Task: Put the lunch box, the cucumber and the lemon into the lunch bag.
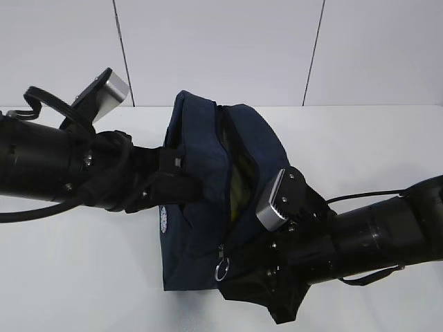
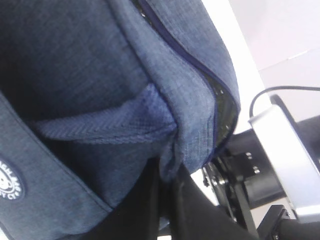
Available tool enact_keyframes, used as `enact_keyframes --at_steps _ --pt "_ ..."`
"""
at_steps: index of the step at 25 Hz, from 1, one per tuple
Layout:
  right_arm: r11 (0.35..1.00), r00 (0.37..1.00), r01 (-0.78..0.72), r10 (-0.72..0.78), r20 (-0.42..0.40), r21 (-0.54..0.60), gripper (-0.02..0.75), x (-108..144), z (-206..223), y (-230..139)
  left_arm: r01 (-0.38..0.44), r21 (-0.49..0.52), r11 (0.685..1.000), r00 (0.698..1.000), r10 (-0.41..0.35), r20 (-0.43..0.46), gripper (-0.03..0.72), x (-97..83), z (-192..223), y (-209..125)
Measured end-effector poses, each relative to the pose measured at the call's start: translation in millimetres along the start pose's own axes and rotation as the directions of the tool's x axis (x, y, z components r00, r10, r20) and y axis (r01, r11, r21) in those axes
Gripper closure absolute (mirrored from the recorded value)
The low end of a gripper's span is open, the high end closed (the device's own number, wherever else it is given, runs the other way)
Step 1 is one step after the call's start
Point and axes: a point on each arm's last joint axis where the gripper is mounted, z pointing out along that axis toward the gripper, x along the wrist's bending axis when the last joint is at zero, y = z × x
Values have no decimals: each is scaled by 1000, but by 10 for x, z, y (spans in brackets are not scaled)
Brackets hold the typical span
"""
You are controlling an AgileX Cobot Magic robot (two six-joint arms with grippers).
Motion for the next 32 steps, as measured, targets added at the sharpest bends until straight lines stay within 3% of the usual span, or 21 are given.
enact_keyframes --at_steps 16,27,32 --pt "1000 1000 -9 9 -4 -13 307 -126 107 70 15 1 1000 1000 -15 2 691 8 16 -2" --pt "998 997 -45 42 70 44 403 -198 111 12 28 13 1000 999 -28 16 691 3 29 -13" --pt "992 992 -126 126 24 2 404 -165 115 66 28 16 999 999 -28 20 691 -1 29 -15"
